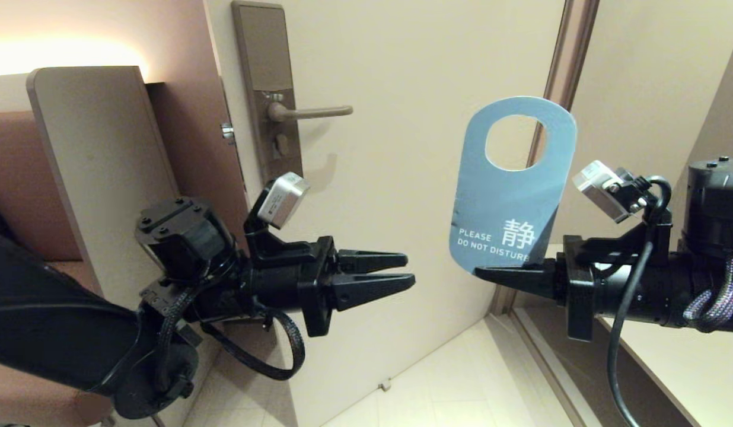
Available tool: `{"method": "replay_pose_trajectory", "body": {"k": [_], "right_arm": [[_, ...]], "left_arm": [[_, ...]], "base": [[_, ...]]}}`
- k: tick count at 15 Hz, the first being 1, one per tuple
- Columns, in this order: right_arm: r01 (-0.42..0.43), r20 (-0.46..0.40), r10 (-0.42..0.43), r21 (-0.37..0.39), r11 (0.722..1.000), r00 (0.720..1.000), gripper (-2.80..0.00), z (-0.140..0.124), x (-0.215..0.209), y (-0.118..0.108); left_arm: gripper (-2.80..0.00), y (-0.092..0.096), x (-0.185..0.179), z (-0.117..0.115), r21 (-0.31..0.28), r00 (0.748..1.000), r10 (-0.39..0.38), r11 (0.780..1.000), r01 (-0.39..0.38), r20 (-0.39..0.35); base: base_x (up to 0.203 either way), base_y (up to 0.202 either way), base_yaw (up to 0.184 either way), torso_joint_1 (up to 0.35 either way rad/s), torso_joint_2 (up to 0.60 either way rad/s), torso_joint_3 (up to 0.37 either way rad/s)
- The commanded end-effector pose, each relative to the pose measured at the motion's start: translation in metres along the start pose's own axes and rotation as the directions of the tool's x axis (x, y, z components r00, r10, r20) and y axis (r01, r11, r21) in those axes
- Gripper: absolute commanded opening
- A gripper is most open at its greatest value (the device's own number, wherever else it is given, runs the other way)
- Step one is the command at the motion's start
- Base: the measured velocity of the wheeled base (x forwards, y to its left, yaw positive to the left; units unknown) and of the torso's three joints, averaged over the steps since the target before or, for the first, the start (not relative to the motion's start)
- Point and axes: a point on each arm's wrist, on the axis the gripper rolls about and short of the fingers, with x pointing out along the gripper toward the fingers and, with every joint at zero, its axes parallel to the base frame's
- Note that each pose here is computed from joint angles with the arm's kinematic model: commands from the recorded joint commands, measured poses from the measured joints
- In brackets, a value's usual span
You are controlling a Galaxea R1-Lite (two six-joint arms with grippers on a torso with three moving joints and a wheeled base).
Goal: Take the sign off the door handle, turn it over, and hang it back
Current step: Hang the sign back with the other side facing out
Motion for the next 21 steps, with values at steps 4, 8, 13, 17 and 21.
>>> {"method": "replay_pose_trajectory", "body": {"k": [4, 8, 13, 17, 21], "right_arm": [[0.02, 0.008, -0.02, 0.002, 1.0, 1.0, -2.8, -0.001, -0.004, -0.002], [0.028, 0.002, -0.028, 0.008, 1.0, 1.0, -2.8, -0.002, -0.003, -0.006], [0.041, -0.003, -0.041, 0.017, 0.999, 0.999, -2.8, -0.003, -0.002, -0.011], [0.066, -0.007, -0.066, 0.03, 0.997, 0.998, -2.8, -0.004, -0.003, -0.018], [0.072, -0.004, -0.072, 0.027, 0.997, 0.997, -2.8, -0.002, 0.0, -0.022]], "left_arm": [[-2.8, -0.006, -0.017, -0.006, 0.175, 0.954, 0.295, 0.944, -0.281, -0.058], [-2.8, -0.008, -0.04, -0.001, 0.318, 0.75, 0.656, 0.73, -0.605, -0.079], [-2.8, -0.016, -0.072, -0.019, 0.412, 0.351, 0.934, 0.344, -0.844, -0.061], [-2.8, -0.04, -0.121, -0.024, 0.396, 0.16, 0.986, 0.165, -0.903, -0.046], [-2.8, -0.081, -0.176, -0.04, 0.353, -0.052, 0.998, -0.039, -0.935, -0.029]], "base": [[0.0, 0.0, 0.0, 0.0, 0.0, 0.0], [0.0, 0.0, 0.0, 0.0, 0.0, 0.0], [0.0, 0.0, 0.0, 0.0, 0.0, 0.0], [0.0, 0.0, 0.0, 0.0, 0.0, 0.0], [0.0, 0.0, 0.0, 0.0, 0.0, 0.0]]}}
